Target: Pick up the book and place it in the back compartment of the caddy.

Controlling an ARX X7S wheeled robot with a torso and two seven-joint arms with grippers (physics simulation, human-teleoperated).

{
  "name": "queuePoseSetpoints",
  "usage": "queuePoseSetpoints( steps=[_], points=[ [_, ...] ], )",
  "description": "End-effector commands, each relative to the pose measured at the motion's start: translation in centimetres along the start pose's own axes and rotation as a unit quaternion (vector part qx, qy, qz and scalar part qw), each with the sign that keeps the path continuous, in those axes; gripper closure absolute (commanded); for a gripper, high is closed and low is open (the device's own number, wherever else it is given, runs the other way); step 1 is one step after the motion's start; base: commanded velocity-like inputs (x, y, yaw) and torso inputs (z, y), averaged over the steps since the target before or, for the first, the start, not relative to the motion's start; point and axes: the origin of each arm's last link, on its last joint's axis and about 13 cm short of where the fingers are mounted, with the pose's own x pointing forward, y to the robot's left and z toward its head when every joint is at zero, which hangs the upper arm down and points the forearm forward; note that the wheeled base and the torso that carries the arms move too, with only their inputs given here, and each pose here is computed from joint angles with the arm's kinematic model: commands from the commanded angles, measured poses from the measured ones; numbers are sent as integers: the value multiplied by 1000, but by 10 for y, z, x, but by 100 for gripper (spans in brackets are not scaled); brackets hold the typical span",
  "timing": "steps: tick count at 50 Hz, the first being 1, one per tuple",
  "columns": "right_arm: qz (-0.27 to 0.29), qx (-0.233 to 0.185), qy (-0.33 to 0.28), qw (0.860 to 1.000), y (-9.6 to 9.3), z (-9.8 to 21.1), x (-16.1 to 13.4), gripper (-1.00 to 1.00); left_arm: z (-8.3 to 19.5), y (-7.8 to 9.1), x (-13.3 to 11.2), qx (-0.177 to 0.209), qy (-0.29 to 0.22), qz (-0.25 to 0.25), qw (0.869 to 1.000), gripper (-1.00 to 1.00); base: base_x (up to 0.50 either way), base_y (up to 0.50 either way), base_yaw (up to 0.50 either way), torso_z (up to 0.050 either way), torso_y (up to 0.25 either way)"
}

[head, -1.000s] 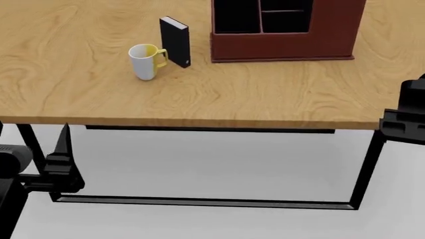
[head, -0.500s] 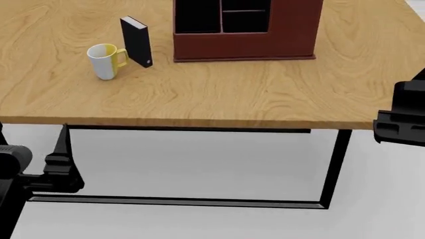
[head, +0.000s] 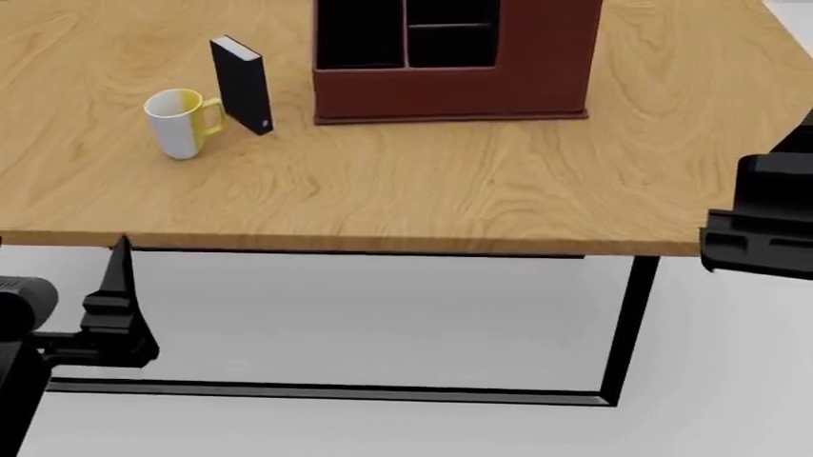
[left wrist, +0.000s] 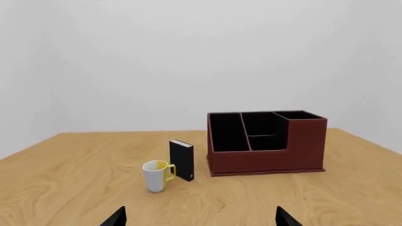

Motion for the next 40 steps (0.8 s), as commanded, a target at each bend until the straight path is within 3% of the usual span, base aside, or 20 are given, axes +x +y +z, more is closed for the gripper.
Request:
queuePoseSetpoints(
  steps=[1,40],
  points=[
    [5,1,3,1000,2,-1,0,-100,2,0,0,0,-3,0,1000,-100,344,-66,0,0,0],
    [9,-2,4,1000,2,-1,-3,-100,4,1,0,-1,-11,1,1000,-100,381,-76,0,0,1]
  ],
)
